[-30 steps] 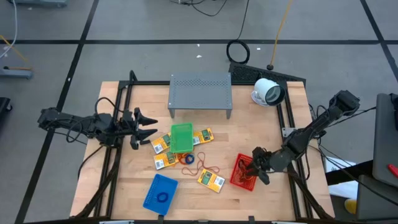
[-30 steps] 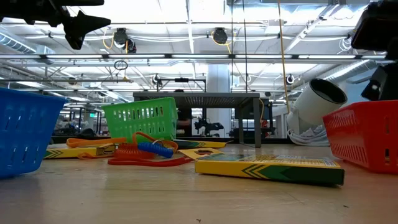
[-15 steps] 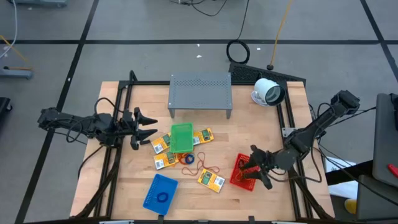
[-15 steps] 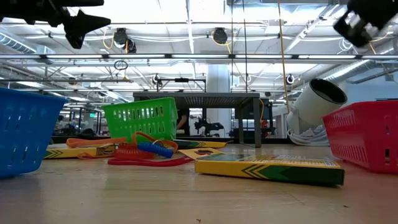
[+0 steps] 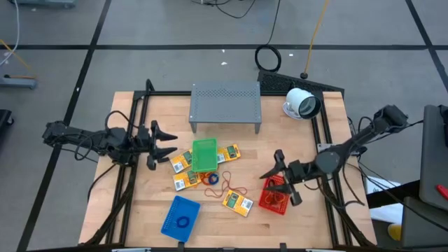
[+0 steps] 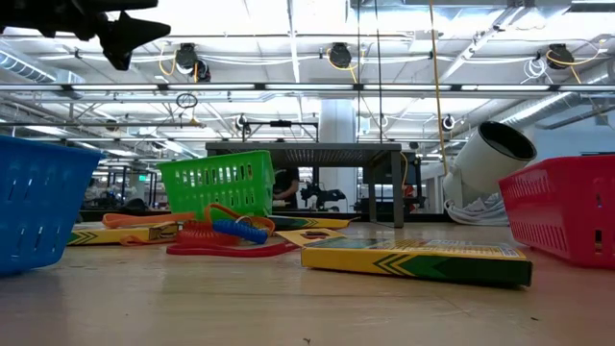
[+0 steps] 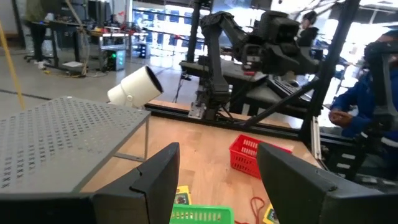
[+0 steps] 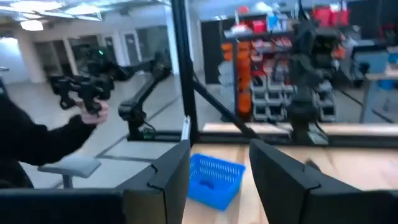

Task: Pick & Place Office Desk Supplies
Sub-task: Adjust the green bin

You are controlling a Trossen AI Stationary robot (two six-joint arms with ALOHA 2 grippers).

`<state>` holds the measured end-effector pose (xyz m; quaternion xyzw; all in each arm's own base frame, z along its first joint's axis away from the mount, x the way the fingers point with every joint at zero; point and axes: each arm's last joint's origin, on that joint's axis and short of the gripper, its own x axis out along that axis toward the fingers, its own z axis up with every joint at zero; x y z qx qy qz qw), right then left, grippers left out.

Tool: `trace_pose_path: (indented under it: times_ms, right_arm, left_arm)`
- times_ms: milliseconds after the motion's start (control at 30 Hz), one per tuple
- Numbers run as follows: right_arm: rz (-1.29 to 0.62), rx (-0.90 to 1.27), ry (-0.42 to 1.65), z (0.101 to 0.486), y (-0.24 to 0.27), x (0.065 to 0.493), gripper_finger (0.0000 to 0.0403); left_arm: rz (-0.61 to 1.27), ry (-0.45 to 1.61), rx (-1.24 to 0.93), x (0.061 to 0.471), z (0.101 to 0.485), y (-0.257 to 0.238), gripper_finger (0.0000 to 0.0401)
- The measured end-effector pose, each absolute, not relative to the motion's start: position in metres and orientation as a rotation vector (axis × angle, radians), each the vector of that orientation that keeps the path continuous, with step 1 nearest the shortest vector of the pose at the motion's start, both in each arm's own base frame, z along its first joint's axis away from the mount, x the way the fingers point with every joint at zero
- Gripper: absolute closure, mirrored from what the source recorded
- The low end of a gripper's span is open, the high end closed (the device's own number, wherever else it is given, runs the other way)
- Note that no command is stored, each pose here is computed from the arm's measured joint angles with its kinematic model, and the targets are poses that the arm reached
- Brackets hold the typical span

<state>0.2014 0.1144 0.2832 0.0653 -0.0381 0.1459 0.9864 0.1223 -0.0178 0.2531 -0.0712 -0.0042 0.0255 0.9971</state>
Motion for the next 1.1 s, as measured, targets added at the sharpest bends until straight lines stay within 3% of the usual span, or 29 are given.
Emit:
trace_pose_path:
  times_ms: [133,333,700,1100]
  right_arm:
    - [0.34,0.133,-0.11,0.282,0.105,0.214,0.0248]
    - [0.231,0.159,-0.054,0.274,0.086,0.24,0.0248]
    - [0.118,0.081,0.28,0.283,0.079,0.305,0.0248]
    - [0.12,0.004,0.582,0.279,0.07,0.34,0.0248]
  left_arm:
    - [0.059,-0.009,-0.131,0.122,0.253,-0.018,0.0176]
    - [0.056,-0.009,-0.126,0.122,0.253,-0.018,0.0176]
    - [0.05,-0.008,-0.111,0.122,0.253,-0.018,0.0176]
    - [0.05,-0.008,-0.118,0.122,0.253,-0.018,0.0176]
